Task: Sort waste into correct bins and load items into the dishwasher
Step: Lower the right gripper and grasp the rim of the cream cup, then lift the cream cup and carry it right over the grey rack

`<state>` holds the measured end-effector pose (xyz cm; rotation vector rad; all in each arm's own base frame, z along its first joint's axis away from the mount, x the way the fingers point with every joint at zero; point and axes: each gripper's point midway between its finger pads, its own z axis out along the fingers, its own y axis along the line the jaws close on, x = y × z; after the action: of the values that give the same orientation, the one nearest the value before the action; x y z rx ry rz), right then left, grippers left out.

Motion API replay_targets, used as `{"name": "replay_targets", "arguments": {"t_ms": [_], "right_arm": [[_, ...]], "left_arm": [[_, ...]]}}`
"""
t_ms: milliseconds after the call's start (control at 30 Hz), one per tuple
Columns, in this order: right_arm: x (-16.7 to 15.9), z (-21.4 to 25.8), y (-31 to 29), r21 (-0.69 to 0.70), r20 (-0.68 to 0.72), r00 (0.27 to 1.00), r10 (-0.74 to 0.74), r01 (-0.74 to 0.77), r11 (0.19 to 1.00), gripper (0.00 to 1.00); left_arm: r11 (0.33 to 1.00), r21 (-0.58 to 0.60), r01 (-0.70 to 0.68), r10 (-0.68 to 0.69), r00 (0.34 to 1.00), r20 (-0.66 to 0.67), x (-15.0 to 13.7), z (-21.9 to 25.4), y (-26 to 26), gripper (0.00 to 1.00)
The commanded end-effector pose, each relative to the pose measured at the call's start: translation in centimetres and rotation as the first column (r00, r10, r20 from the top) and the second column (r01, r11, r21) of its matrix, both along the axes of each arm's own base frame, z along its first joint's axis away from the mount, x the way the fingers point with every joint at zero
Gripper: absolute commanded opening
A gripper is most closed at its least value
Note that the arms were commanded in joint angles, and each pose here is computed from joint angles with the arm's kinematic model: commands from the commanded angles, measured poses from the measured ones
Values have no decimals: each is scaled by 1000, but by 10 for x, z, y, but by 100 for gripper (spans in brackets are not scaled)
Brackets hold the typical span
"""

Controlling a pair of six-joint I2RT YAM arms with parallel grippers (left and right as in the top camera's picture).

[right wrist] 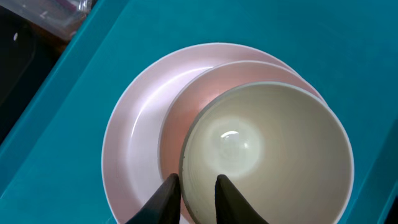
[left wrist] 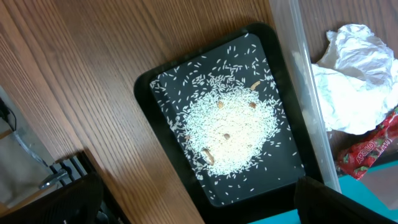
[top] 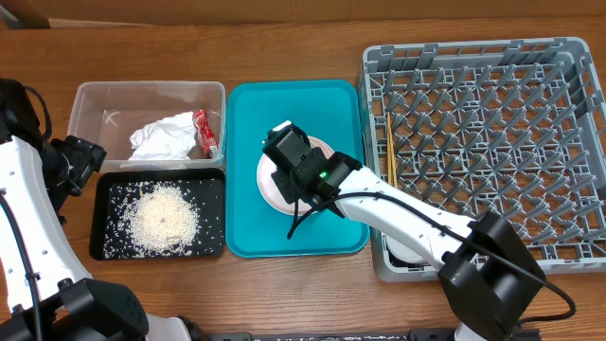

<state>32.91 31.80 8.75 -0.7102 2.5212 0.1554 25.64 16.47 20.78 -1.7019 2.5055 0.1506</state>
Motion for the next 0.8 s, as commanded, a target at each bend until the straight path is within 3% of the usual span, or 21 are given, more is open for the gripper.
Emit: {"name": "replay_targets", "arguments": {"t_ms": [0,333,467,767], "right_arm": [[2,-4,-4,-20,7,1000,1,-1,1000,21],[2,-3,-2,-15,9,1000,2,-1,1000,21],[5,6,0,-4,20,1000,1,-1,1000,5],[14,107,12,106,116,993,-4,-8,994,4]], "left_arm": [[1000,19,-4,4,1000,30,3,10,0,100],[1000,19,-4,3,1000,30,3,10,0,100],[1000,19,-4,3,1000,30,3,10,0,100],[1000,19,-4,3,1000,30,3,10,0,100]]}}
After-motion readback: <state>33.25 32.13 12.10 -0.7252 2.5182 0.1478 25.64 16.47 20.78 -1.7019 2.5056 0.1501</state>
